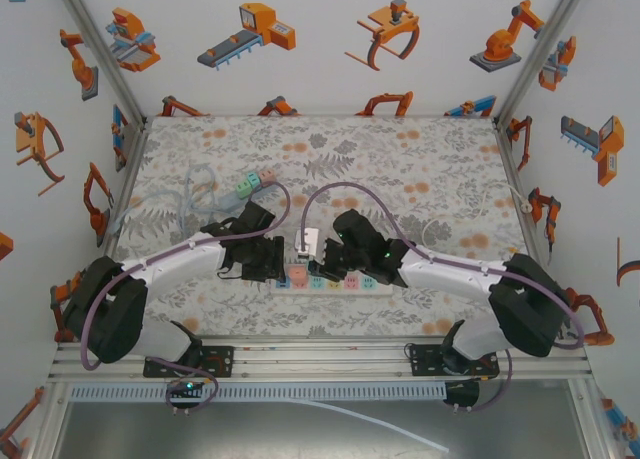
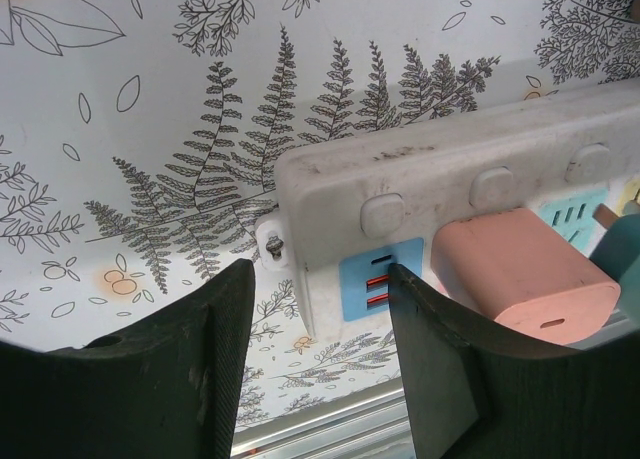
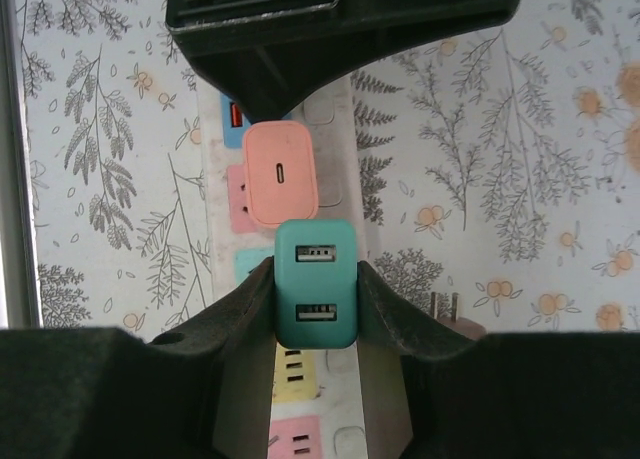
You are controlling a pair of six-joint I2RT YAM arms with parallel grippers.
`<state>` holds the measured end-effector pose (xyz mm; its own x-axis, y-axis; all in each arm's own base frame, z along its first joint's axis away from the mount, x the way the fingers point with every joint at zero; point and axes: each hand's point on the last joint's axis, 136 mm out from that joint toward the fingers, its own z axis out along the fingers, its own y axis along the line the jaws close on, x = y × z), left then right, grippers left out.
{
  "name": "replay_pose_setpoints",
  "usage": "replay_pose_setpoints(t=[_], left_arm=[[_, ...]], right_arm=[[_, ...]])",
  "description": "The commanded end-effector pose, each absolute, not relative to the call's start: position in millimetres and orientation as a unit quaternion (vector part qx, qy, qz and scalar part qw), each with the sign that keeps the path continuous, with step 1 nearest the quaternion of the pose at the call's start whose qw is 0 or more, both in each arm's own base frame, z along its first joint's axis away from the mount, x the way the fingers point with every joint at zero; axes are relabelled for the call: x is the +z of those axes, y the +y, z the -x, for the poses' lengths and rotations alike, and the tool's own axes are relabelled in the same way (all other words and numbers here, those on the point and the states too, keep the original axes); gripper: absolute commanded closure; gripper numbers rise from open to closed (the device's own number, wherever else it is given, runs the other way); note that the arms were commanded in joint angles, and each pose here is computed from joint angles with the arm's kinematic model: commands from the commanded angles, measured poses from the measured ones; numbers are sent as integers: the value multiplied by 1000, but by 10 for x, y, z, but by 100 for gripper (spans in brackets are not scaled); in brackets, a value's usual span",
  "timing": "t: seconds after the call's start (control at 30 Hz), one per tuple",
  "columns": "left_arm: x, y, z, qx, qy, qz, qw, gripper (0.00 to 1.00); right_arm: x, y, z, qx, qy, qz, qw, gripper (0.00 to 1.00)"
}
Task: Pull the plug off the socket
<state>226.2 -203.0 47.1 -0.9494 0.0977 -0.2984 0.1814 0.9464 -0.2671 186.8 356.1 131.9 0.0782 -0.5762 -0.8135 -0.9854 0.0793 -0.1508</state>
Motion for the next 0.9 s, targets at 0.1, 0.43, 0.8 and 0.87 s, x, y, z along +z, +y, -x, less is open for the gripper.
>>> replay_pose_setpoints(t=[0.1, 0.43, 0.8, 0.87], left_arm=[[220, -1659, -2031, -57, 990, -75, 105, 46], [692, -1870, -2186, -117, 977, -78, 159, 44], [1620, -2088, -2272, -234, 913, -134, 307, 17], [1811, -2136, -2242, -261, 892, -152, 337, 10]], right_arm=[[1916, 3707, -1898, 302, 581, 586, 477, 87], [2415, 3417, -2514, 320, 717, 298, 543, 88], [2017, 2850, -3055, 293, 819, -102, 483, 93], [1877, 2865, -3077, 293, 826, -132, 463, 93]])
